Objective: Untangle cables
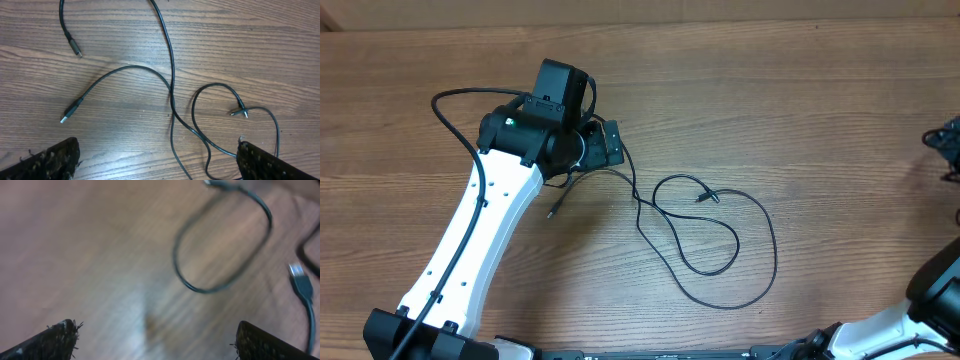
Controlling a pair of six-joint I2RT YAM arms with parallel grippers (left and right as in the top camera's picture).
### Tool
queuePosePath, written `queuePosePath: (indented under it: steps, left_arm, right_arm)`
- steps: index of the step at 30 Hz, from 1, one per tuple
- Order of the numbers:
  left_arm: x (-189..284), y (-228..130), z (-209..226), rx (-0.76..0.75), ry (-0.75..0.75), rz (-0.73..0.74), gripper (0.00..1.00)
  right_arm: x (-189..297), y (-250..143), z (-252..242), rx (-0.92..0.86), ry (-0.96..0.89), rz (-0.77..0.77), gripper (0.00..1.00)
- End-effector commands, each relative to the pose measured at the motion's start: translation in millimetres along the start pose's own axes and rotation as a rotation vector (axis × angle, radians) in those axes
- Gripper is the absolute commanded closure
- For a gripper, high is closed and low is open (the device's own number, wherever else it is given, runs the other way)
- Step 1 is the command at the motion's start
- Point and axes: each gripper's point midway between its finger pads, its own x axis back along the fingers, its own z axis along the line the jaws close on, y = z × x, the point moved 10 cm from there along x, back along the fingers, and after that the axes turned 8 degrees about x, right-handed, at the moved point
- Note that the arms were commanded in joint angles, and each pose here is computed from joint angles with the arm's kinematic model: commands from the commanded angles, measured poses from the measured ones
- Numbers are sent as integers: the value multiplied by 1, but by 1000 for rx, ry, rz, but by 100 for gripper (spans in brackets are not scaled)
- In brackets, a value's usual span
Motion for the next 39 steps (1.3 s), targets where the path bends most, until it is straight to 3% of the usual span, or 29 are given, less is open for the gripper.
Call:
queuePosePath:
  steps: [1,5,9,18,21,24,25,27,28,39]
  left_arm:
    - [-2,2,0,4,0,7,1]
    - [-2,2,0,4,0,7,0]
    - [-2,2,0,4,0,7,0]
    - [-2,2,0,4,0,7,0]
    - [-2,2,0,4,0,7,0]
    - [-2,2,0,4,0,7,1]
    - [-2,2,0,4,0,7,0]
    - [-2,2,0,4,0,7,1]
    - [-2,2,0,4,0,7,0]
    - [-2,2,0,4,0,7,1]
  right_arm:
    - [66,45,26,37,74,-218,0]
    - [98,46,16,-93,-212,-283,0]
    - [88,19,-5,-184,-421,-160,0]
    - [20,-39,-40,-248,-527,35,1]
    - [-1,-49,-47,-253,-497,86,20]
    - [-19,-52,-45,-226,-349,129,37]
    - [-23,-50,-44,-206,-274,131,48]
    - [-26,-43,-39,-147,-131,106,83]
    - [-25,-36,-37,-144,-64,82,96]
    - [5,33,-61,-199,110,-123,96]
